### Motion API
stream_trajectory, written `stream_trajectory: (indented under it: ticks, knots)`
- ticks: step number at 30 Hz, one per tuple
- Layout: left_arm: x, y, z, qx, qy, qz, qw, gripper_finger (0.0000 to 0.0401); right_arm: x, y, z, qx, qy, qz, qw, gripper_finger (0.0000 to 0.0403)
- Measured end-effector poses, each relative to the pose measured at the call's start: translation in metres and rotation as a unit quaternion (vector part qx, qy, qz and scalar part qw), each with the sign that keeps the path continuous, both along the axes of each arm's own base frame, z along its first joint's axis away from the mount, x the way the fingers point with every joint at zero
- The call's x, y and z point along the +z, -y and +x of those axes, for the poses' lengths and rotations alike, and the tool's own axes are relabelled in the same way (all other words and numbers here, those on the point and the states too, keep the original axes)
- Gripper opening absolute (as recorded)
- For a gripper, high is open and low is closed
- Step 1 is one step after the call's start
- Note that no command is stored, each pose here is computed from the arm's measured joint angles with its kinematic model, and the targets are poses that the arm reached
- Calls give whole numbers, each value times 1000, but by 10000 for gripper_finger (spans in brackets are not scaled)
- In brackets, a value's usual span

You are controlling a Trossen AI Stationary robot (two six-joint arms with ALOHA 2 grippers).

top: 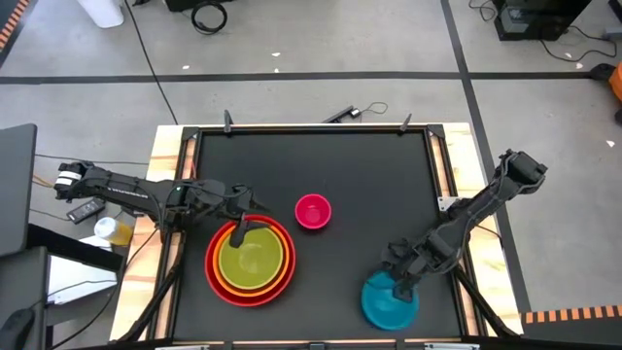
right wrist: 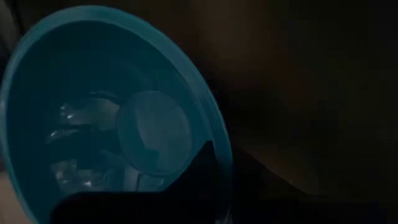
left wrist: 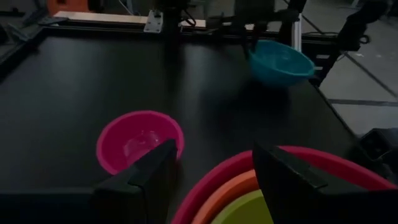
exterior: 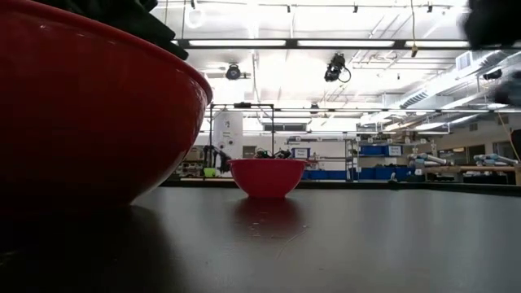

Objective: Nest bowls inside each other
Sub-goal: Stack the blue bowl on top of the green bowl

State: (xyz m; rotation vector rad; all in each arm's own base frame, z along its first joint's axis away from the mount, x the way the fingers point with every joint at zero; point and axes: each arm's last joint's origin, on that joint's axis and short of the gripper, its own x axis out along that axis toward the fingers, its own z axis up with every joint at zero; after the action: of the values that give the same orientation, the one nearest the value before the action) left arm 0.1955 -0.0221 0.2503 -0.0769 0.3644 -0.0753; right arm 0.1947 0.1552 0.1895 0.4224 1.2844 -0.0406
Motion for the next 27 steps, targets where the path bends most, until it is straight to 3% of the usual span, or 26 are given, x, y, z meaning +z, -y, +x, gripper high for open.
stream_trajectory:
  ticks: [3,5,7,10,13,18,23,27]
  knots:
    - [0,0,0,2,1,7,1000,215,16,1,22,31,123,-28,992,23]
    - [0,-1,0,3,1,10,1000,215,33,2,41,48,232,-57,970,21]
    - [0,-1,0,4,1,15,1000,215,47,9,60,40,334,-104,936,21]
    - [-1,-1,0,5,-1,35,999,215,66,26,93,-54,468,-129,872,21]
    - [-1,-2,0,17,-3,46,999,215,65,41,118,-82,528,-140,834,21]
    - [9,-4,-5,41,34,64,997,215,34,67,159,-89,505,-155,844,21]
    - [21,-6,-12,60,78,70,993,215,30,76,210,-85,517,-138,841,25]
    - [20,-6,-16,60,69,67,994,215,27,73,234,-58,453,-147,877,60]
